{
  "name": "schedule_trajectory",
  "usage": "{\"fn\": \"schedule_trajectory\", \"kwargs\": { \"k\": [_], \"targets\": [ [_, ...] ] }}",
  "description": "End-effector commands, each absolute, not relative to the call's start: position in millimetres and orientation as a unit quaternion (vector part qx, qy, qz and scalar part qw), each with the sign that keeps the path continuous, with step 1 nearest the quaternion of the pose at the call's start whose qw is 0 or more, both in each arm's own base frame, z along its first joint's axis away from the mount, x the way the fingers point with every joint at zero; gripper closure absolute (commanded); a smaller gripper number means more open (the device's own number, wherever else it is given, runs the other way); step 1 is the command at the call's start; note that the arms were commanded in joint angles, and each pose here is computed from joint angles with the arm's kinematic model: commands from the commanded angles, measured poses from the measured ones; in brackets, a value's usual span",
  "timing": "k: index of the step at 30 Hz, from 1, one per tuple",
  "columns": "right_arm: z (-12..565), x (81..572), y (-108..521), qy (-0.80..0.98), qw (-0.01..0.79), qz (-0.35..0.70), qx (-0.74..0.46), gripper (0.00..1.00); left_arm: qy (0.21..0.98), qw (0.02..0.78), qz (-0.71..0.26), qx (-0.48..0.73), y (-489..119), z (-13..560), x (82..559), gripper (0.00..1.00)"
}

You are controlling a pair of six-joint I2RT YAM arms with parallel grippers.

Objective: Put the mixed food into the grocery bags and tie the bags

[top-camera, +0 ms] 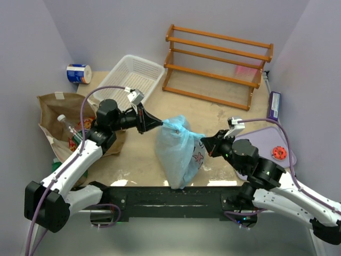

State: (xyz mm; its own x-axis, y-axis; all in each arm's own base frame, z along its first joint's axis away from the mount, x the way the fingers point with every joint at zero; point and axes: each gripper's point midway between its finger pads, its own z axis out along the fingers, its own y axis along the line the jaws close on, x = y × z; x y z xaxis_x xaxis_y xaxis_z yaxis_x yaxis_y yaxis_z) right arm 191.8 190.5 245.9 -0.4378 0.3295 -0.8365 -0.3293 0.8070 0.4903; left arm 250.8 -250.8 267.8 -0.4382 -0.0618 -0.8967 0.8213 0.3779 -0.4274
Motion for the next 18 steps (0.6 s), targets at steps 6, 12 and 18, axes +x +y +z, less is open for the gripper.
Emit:
{"fn": "schedule_trajectory", "kwargs": {
  "k": [6, 12, 18],
  "targets": [
    [235, 200, 150, 0.808, 0.542, 0.225, 0.058, 1.00, 0.701, 0.523, -0.429, 0.227, -215, 278, 283, 1.00],
    [224, 202, 139, 0.816, 0.538, 0.195, 0.080, 1.00, 0.712, 0.536, -0.419, 0.176, -191, 275, 299, 1.00],
    [203, 200, 129, 0.833, 0.519, 0.163, 0.098, 1.00, 0.717, 0.532, -0.426, 0.144, -169, 263, 307, 1.00]
  ]
}}
